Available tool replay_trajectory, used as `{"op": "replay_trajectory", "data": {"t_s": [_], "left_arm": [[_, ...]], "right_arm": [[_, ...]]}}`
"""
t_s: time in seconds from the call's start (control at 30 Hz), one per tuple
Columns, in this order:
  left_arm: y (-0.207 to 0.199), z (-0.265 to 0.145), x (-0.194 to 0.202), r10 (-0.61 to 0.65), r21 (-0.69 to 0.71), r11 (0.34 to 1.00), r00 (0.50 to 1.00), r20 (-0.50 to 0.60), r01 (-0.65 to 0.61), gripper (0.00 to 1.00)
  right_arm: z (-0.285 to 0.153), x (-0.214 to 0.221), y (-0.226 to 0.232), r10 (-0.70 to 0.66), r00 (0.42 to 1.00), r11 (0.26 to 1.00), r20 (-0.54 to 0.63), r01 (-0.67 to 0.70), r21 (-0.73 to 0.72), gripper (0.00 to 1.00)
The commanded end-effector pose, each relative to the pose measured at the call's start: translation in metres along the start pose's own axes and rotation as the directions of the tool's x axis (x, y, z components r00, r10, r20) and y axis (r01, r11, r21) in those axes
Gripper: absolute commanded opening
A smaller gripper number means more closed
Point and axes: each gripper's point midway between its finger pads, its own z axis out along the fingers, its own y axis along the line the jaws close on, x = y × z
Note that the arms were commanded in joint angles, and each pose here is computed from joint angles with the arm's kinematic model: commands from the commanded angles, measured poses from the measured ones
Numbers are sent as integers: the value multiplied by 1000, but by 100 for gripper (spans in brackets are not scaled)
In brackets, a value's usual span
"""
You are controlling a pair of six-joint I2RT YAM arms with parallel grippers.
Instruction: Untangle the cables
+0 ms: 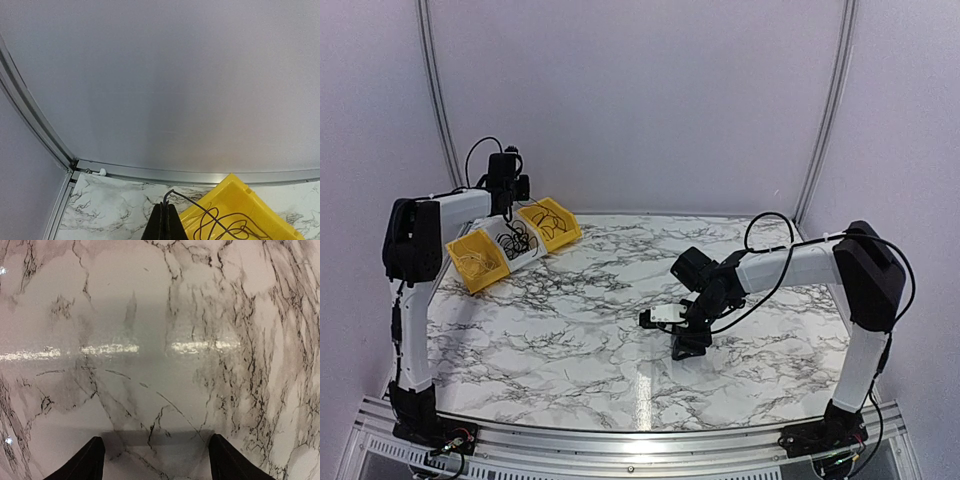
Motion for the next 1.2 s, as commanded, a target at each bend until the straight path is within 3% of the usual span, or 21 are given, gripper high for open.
{"op": "replay_trajectory", "data": {"t_s": [0.0, 0.47, 0.67, 0.73, 0.93, 1.17], "left_arm": [[-24, 22, 29, -29, 61, 998, 998, -60, 33, 0], [-70, 30, 56, -8, 177, 984, 995, -101, 26, 0], [-61, 12, 42, -21, 166, 985, 994, -103, 38, 39], [-56, 2, 33, -38, 160, 986, 994, -99, 54, 48], [-43, -50, -1, -90, 183, 978, 993, -74, 102, 59], [-47, -124, -10, -94, 254, 961, 994, -55, 105, 63]], "right_arm": [[15, 11, 6, -18, 998, 1000, -63, 16, -26, 71], [20, 16, 6, -16, 996, 999, -83, 13, -30, 71], [14, 11, 2, -14, 997, 1000, -70, 13, -5, 71], [8, 8, -2, -13, 998, 1000, -58, 14, 16, 71], [-32, -2, -33, 31, 999, 991, 35, -35, 128, 72], [-120, -14, -87, 96, 956, 937, 277, -180, 298, 73]]}}
